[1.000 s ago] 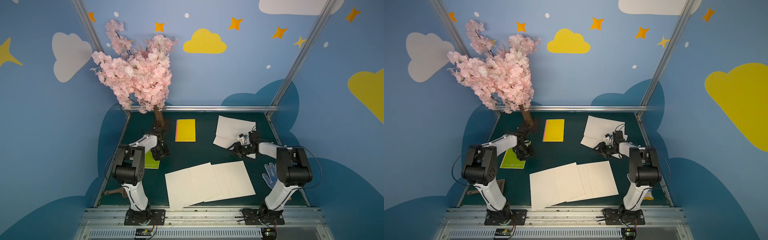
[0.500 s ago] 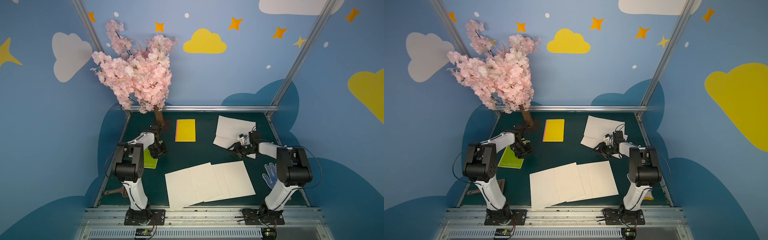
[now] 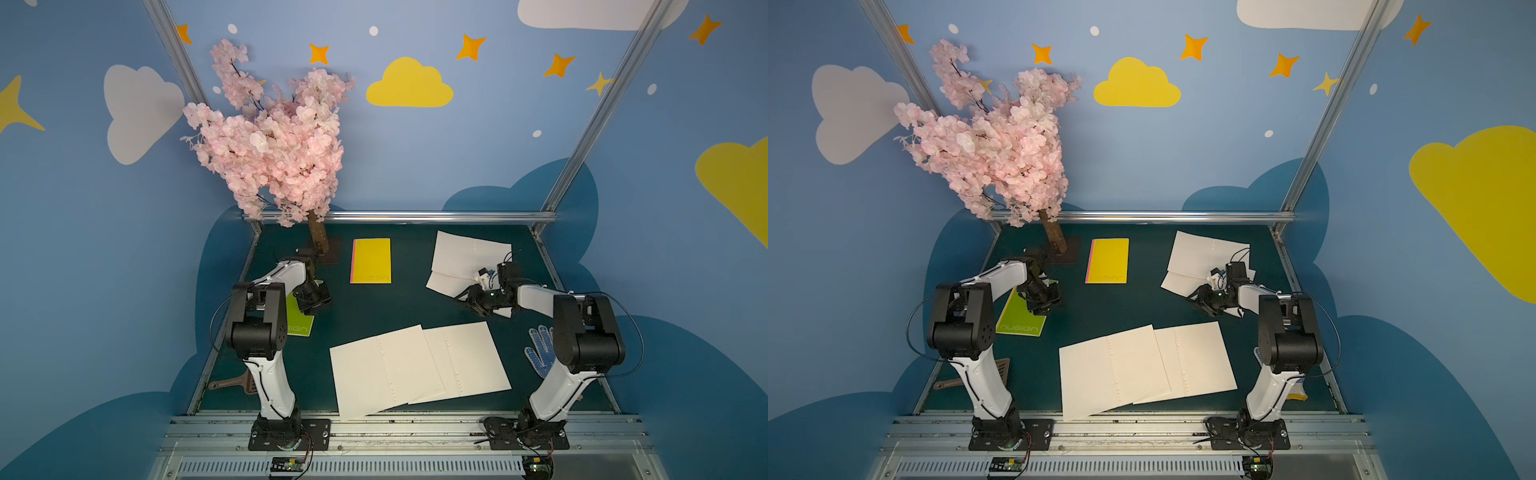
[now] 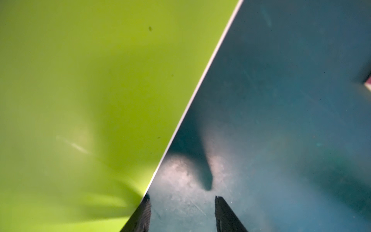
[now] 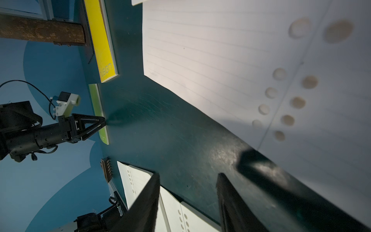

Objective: Close the notebook
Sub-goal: Move the notebook to the center of the board.

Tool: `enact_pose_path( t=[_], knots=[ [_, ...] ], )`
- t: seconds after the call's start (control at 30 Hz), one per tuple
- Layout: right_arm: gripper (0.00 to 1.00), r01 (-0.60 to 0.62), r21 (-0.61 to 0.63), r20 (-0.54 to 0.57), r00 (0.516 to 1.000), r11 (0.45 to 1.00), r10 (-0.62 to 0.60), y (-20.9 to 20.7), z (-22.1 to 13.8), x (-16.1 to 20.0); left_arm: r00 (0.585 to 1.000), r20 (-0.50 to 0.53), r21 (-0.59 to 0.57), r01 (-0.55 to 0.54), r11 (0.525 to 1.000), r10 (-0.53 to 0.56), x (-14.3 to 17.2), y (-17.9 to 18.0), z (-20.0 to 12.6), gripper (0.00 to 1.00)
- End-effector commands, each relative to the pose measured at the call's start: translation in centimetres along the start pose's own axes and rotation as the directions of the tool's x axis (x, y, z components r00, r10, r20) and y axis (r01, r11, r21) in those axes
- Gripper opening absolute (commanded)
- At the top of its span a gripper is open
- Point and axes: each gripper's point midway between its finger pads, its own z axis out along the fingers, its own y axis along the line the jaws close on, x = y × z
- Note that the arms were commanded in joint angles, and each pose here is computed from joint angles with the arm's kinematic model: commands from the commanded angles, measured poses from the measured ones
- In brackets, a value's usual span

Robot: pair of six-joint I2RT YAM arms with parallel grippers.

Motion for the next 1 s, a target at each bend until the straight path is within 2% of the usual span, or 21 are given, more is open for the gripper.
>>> enact_pose_path(
  t=[0.0,0.37,0.97],
  knots=[
    [0.48,0.008,0.001,0.0,1.0,1.0,-0.008,0.2,-0.5,0.2,1.0,0.021,-0.085,0.02,0.996,-0.018,-1.4,3.1,1.5,0.54],
    [0.48,0.008,0.004,0.001,1.0,1.0,-0.008,0.3,-0.7,0.2,0.997,0.029,-0.07,0.066,0.995,-0.064,-2.3,5.0,1.1,0.53],
    [0.48,0.012,0.014,0.003,1.0,1.0,-0.012,0.3,-0.9,0.2,0.997,0.036,-0.009,0.068,0.998,-0.068,-4.0,4.5,1.2,0.53]
  ],
)
